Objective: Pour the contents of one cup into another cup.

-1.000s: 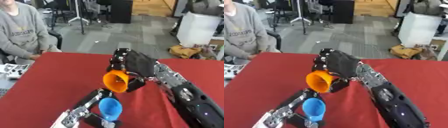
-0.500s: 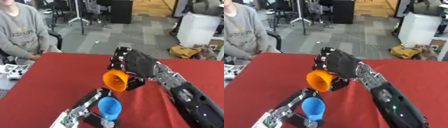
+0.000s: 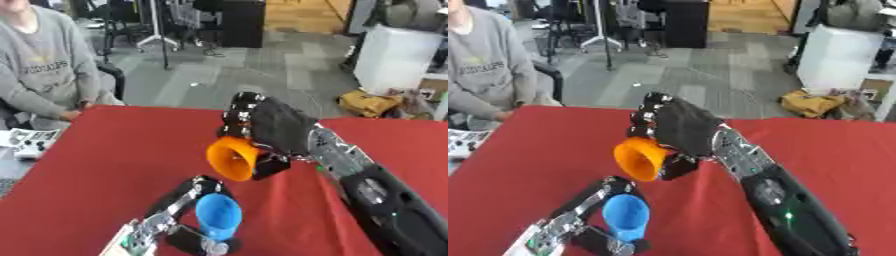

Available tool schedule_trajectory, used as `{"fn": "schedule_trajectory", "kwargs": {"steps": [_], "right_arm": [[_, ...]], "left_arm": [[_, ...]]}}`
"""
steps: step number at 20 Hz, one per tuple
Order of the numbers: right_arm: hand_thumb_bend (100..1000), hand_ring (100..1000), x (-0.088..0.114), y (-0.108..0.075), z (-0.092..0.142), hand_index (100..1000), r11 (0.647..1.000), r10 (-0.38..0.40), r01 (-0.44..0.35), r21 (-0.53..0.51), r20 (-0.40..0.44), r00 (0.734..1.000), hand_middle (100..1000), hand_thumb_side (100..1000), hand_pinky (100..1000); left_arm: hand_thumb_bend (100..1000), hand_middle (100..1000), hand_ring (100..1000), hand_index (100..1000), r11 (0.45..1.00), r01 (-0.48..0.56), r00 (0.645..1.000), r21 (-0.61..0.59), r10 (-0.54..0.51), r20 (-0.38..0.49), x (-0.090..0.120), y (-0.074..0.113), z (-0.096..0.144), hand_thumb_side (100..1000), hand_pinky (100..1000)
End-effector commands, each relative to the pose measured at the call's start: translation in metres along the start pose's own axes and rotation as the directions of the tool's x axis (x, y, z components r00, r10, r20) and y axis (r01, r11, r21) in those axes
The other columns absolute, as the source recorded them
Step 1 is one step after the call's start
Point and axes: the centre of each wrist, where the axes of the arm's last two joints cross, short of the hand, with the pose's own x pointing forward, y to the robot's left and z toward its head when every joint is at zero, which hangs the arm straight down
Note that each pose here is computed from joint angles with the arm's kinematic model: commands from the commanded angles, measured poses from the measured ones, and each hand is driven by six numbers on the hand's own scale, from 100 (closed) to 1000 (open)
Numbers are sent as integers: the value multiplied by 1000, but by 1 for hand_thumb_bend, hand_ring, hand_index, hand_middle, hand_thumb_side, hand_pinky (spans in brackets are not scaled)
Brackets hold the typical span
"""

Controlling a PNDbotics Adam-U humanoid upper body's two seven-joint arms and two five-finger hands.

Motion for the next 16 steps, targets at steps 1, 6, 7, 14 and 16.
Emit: {"fn": "schedule_trajectory", "kwargs": {"steps": [1,6,7,14,16], "right_arm": [[100,463,-12,-15,-3,434,983,-15,43,-179,156,988,265,576,629],[100,476,-12,-18,-6,443,979,21,15,-205,172,985,273,586,631],[100,480,-11,-18,-7,445,978,26,11,-210,174,984,275,584,631],[100,488,-10,-16,-6,450,975,47,-5,-223,185,982,279,585,632],[100,487,-10,-16,-6,450,974,51,-8,-226,186,981,279,586,632]], "left_arm": [[498,317,334,578,1000,21,1000,16,-21,7,3,12,1,100,266],[501,318,334,578,1000,20,1000,18,-21,5,3,12,1,100,267],[501,318,334,578,1000,20,1000,18,-20,4,3,12,1,100,267],[499,318,335,579,1000,21,1000,19,-21,-1,2,12,2,100,268],[498,318,335,579,1000,21,1000,21,-21,-2,2,12,2,100,268]]}}
